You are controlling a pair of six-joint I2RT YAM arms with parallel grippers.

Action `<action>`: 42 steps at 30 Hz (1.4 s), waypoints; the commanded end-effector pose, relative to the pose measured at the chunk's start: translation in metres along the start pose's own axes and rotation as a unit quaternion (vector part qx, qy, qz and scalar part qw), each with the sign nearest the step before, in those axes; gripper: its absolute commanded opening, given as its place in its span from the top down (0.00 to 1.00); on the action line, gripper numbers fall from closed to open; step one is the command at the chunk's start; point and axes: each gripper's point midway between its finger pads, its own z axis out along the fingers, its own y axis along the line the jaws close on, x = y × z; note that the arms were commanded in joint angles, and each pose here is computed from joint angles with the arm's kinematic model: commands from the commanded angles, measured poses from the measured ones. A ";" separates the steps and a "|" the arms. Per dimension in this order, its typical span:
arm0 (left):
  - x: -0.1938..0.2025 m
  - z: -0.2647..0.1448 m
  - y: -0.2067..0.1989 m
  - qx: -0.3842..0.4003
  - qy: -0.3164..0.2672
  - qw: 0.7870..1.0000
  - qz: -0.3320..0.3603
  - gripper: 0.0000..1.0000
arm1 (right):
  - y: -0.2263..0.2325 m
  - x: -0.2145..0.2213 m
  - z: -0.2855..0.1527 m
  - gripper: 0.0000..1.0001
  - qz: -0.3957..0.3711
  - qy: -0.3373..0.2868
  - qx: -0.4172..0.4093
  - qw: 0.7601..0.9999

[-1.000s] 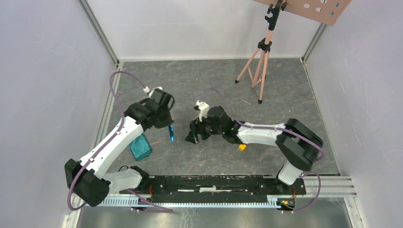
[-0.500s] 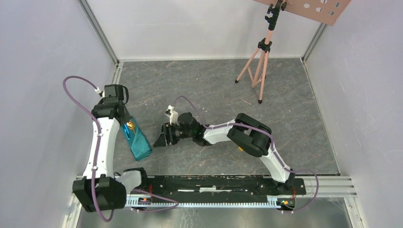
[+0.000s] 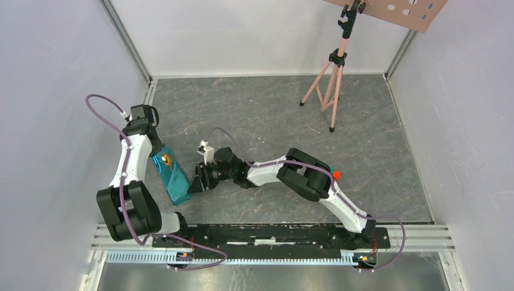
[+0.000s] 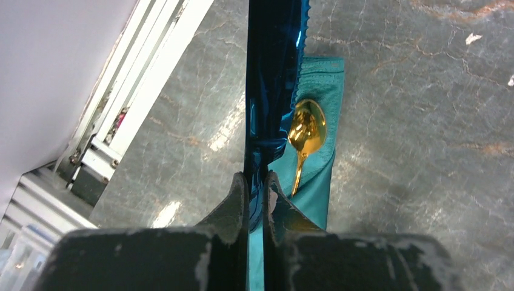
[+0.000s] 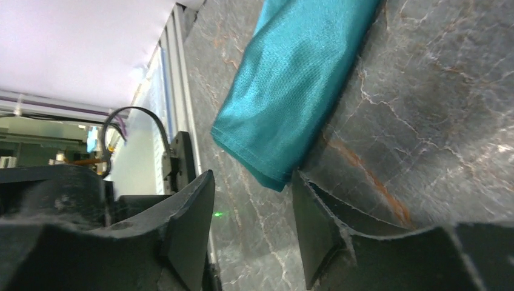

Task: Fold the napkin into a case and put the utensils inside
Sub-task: Insert the knife into the folded napkin.

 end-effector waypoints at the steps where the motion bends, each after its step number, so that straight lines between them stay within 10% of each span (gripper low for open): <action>1: -0.019 0.020 -0.004 0.000 -0.039 0.999 -0.004 0.98 | 0.010 0.009 0.015 0.40 -0.031 0.021 -0.016 0.999; 42: 0.054 0.044 -0.006 0.003 0.124 0.992 0.004 0.98 | -0.011 0.018 0.017 0.56 -0.053 0.023 0.036 0.998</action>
